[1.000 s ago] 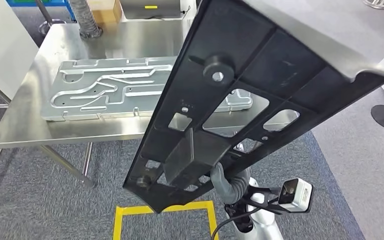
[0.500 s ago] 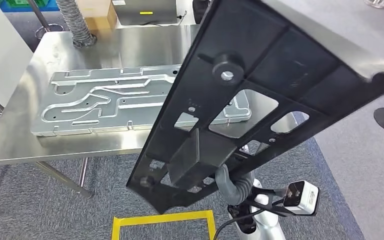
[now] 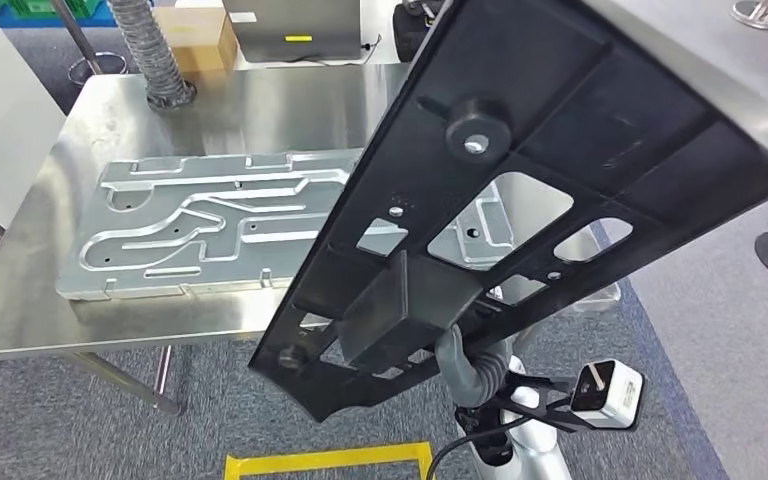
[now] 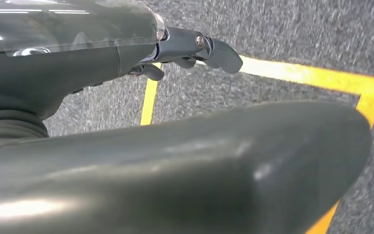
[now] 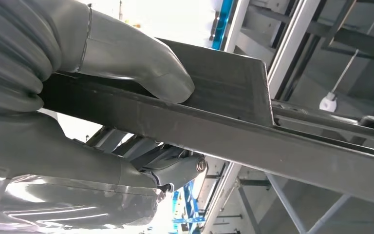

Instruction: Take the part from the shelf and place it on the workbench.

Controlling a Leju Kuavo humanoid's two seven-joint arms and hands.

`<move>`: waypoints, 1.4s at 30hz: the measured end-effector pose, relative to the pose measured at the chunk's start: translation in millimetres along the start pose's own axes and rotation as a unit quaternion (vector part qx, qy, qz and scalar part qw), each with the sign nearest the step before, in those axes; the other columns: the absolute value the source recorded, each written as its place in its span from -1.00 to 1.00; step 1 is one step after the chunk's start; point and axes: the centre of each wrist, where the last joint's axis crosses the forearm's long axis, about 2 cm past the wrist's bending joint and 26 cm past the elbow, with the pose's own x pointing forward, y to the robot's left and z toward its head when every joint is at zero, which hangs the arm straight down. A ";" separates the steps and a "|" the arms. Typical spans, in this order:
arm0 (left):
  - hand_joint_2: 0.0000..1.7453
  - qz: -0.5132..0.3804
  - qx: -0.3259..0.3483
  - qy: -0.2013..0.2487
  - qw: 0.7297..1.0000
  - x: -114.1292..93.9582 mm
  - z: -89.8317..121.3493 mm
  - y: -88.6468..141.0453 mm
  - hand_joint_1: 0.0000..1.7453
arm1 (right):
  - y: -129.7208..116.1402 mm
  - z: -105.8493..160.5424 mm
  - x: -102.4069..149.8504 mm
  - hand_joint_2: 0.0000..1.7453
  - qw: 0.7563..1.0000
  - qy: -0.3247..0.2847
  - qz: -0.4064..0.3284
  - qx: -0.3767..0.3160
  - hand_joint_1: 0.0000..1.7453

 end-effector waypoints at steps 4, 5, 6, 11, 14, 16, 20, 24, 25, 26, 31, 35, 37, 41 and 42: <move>-1.00 0.005 0.011 0.003 1.000 0.0 -0.1 1.4 -1.00 | -5.9 -0.6 4.9 1.00 1.000 -0.005 0.010 0.000 1.00; -1.00 0.005 0.012 0.003 1.000 -0.4 0.0 1.7 -1.00 | -8.0 0.1 6.1 1.00 1.000 -0.005 0.013 -0.001 1.00; -1.00 0.006 0.014 0.003 1.000 -0.8 0.1 1.9 -1.00 | -10.2 0.5 7.4 1.00 1.000 -0.005 0.018 -0.003 1.00; -1.00 0.009 0.010 0.002 1.000 -1.6 0.6 -0.9 -1.00 | -28.8 -10.1 16.9 1.00 0.998 -0.015 0.067 -0.005 1.00; -1.00 0.010 0.008 0.000 1.000 -0.9 0.5 -1.4 -1.00 | -48.3 -23.7 26.2 1.00 0.993 -0.034 0.112 -0.014 1.00; -1.00 0.010 0.005 -0.003 1.000 -0.2 0.2 -1.6 -1.00 | -62.7 -37.2 32.0 1.00 0.988 -0.050 0.146 -0.021 1.00; -1.00 0.009 0.000 -0.006 1.000 1.1 -0.2 -1.1 -1.00 | -101.6 -73.1 39.5 1.00 0.968 -0.068 0.239 -0.043 1.00; -1.00 0.008 -0.006 -0.012 1.000 1.9 -0.7 0.3 -1.00 | -138.1 -104.5 44.2 1.00 0.935 -0.058 0.346 -0.060 1.00; -1.00 0.008 -0.008 -0.015 1.000 2.8 -0.9 0.2 -1.00 | -146.5 -113.2 44.6 1.00 0.925 -0.055 0.372 -0.062 1.00; -1.00 0.008 -0.010 -0.017 1.000 3.5 -1.1 0.0 -1.00 | -155.1 -122.2 44.8 1.00 0.912 -0.048 0.401 -0.064 1.00; -1.00 0.005 -0.015 -0.020 1.000 4.5 -1.4 -0.3 -1.00 | -192.8 -166.4 39.2 1.00 0.827 0.027 0.558 -0.062 1.00; -1.00 0.003 -0.016 -0.022 1.000 6.4 -2.0 -0.6 -1.00 | -208.0 -180.0 23.5 1.00 0.784 0.088 0.614 -0.023 1.00; -1.00 0.002 -0.018 -0.022 1.000 6.9 -2.1 -0.8 -1.00 | -210.8 -180.5 14.3 1.00 0.760 0.121 0.638 0.001 1.00; -1.00 -0.002 -0.023 -0.025 0.999 10.8 -2.8 -3.8 -1.00 | -206.7 -193.2 -11.0 1.00 0.662 0.182 0.718 0.111 1.00; -1.00 -0.003 -0.025 -0.026 0.999 11.9 -3.1 -4.7 -1.00 | -203.9 -192.7 -20.2 1.00 0.635 0.198 0.733 0.144 1.00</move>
